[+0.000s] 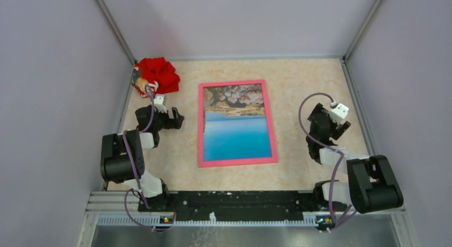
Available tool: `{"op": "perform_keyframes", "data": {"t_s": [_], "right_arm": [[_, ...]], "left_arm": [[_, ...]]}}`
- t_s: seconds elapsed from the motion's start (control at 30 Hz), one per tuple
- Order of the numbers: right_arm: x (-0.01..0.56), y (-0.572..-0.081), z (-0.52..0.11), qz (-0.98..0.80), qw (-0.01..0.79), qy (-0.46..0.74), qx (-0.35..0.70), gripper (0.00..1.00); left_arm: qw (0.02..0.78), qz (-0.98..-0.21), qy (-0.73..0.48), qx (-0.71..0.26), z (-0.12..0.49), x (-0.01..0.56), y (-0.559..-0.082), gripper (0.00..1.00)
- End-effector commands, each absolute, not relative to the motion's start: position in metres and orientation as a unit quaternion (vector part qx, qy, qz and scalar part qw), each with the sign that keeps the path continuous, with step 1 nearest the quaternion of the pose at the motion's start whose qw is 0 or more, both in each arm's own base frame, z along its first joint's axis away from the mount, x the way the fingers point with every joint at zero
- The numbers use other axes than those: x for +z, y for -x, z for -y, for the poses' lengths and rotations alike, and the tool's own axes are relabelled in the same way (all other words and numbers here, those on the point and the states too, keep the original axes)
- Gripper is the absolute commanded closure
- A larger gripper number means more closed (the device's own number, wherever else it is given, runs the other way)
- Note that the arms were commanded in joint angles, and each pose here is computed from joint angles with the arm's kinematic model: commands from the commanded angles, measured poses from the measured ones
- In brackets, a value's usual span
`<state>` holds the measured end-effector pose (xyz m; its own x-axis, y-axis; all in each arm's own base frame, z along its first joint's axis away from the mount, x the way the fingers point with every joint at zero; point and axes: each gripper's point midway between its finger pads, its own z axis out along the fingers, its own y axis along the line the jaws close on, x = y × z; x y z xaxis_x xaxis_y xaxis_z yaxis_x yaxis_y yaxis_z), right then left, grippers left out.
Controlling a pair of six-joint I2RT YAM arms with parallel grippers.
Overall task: Put the photo into the frame
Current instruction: Reset both arms
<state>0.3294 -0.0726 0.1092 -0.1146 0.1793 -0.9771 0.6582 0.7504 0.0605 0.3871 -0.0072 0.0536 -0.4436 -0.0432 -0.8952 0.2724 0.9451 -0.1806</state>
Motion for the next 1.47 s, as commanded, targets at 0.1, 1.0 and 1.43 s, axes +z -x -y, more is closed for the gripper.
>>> {"op": "perform_keyframes", "data": {"t_s": [0.1,1.0,1.43], "right_arm": [[0.115,-0.318,0.086,-0.656,0.654,-0.318,-0.203,0.01],[0.108,-0.360,0.024,-0.714,0.693,-0.083,-0.063,0.01],[0.107,-0.363,0.023,-0.717,0.689,-0.080,-0.063,0.01]], "left_arm": [[0.629,-0.757,-0.088,-0.154,0.016,0.092,-0.394,0.01],[0.662,-0.735,-0.132,-0.069,0.039,0.089,-0.380,0.01],[0.660,-0.735,-0.135,-0.069,0.040,0.088,-0.381,0.01]]}}
